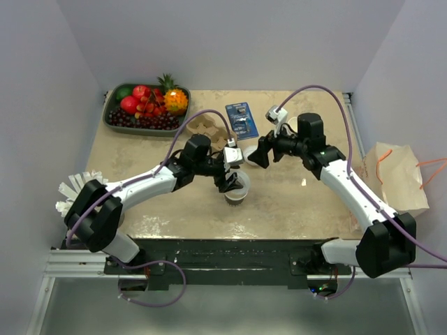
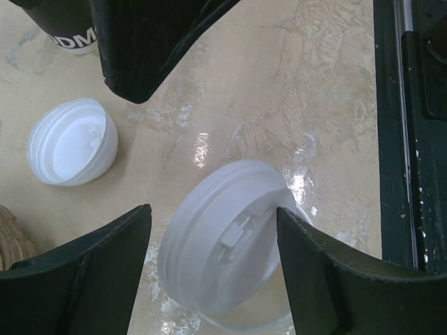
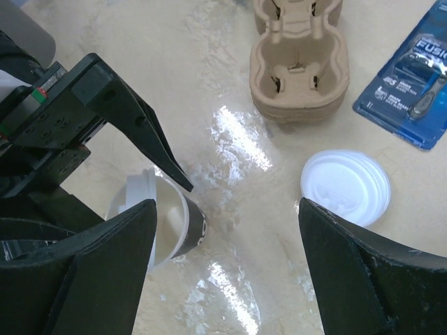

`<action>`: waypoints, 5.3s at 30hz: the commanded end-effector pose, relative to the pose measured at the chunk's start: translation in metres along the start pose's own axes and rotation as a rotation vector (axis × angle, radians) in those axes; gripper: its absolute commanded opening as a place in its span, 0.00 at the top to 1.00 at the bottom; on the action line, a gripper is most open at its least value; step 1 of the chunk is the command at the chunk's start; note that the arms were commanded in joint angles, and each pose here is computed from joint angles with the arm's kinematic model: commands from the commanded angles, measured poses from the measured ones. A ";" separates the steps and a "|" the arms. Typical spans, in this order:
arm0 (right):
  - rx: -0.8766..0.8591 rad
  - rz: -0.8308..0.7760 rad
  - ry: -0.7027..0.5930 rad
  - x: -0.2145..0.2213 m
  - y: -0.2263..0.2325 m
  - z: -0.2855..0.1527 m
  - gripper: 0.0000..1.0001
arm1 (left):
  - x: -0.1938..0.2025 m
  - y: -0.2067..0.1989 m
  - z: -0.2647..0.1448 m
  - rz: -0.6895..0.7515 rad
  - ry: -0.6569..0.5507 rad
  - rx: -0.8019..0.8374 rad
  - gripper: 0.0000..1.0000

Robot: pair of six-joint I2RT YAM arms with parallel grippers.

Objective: Pack the takeout coffee

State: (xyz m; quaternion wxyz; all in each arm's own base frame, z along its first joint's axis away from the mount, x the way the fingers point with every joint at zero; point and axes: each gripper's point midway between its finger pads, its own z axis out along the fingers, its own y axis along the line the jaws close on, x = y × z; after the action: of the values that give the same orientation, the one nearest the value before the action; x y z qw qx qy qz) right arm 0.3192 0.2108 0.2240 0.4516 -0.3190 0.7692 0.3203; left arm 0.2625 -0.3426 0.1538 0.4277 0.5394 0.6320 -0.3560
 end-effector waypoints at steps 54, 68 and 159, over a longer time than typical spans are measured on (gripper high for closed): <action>-0.126 0.121 0.204 0.063 0.014 0.033 0.27 | -0.006 -0.002 -0.001 -0.033 0.018 0.013 0.18; -0.139 0.141 0.204 0.060 0.016 0.035 0.27 | -0.007 0.002 -0.003 -0.047 0.008 -0.023 0.14; -0.152 0.144 0.282 0.075 0.025 0.049 0.25 | 0.004 -0.017 -0.015 -0.102 0.036 0.043 0.14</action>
State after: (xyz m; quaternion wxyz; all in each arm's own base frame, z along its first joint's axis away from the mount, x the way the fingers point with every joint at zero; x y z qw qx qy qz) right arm 0.2890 0.2434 0.1209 0.2660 -0.3284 0.8324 0.3585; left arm 0.2360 -0.3306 0.1297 0.3450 0.5157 0.6825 -0.3862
